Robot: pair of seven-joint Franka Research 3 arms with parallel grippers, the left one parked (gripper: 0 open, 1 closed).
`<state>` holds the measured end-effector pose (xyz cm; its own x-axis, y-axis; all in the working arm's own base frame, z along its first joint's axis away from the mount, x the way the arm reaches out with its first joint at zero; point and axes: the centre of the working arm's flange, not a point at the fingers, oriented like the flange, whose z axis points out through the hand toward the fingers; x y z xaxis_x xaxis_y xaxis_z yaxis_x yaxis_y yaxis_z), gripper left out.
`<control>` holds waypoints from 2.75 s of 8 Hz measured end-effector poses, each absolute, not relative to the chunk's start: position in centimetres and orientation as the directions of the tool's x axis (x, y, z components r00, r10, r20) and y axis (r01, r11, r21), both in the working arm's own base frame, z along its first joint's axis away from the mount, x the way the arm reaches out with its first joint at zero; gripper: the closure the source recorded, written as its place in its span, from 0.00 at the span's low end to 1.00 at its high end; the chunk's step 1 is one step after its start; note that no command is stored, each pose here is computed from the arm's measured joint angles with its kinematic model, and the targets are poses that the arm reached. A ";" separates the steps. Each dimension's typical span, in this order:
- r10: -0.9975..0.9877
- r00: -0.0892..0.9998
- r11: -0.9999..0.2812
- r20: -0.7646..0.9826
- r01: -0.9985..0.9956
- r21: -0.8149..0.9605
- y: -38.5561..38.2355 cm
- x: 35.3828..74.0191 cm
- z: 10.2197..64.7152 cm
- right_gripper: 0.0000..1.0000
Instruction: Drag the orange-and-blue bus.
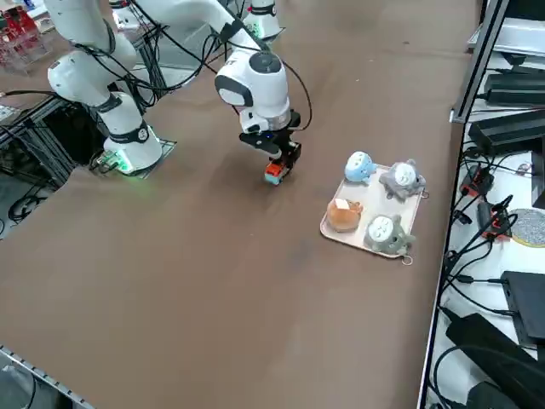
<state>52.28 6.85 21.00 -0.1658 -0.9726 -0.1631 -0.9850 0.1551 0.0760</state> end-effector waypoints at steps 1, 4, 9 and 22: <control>-0.973 -0.163 0.154 -0.166 -0.986 0.064 8.6 52.2 21.0 0.40; -0.975 -0.130 0.128 -0.179 -0.992 0.024 14.5 51.6 21.0 0.40; -0.970 -0.143 0.142 -0.198 -0.990 0.018 20.8 51.0 20.9 0.40; -0.967 -0.079 0.077 -0.243 -0.997 0.018 32.6 49.4 20.8 0.40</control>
<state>49.40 32.60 20.79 -0.0793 -0.9667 -0.2434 -0.9969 0.0772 0.0182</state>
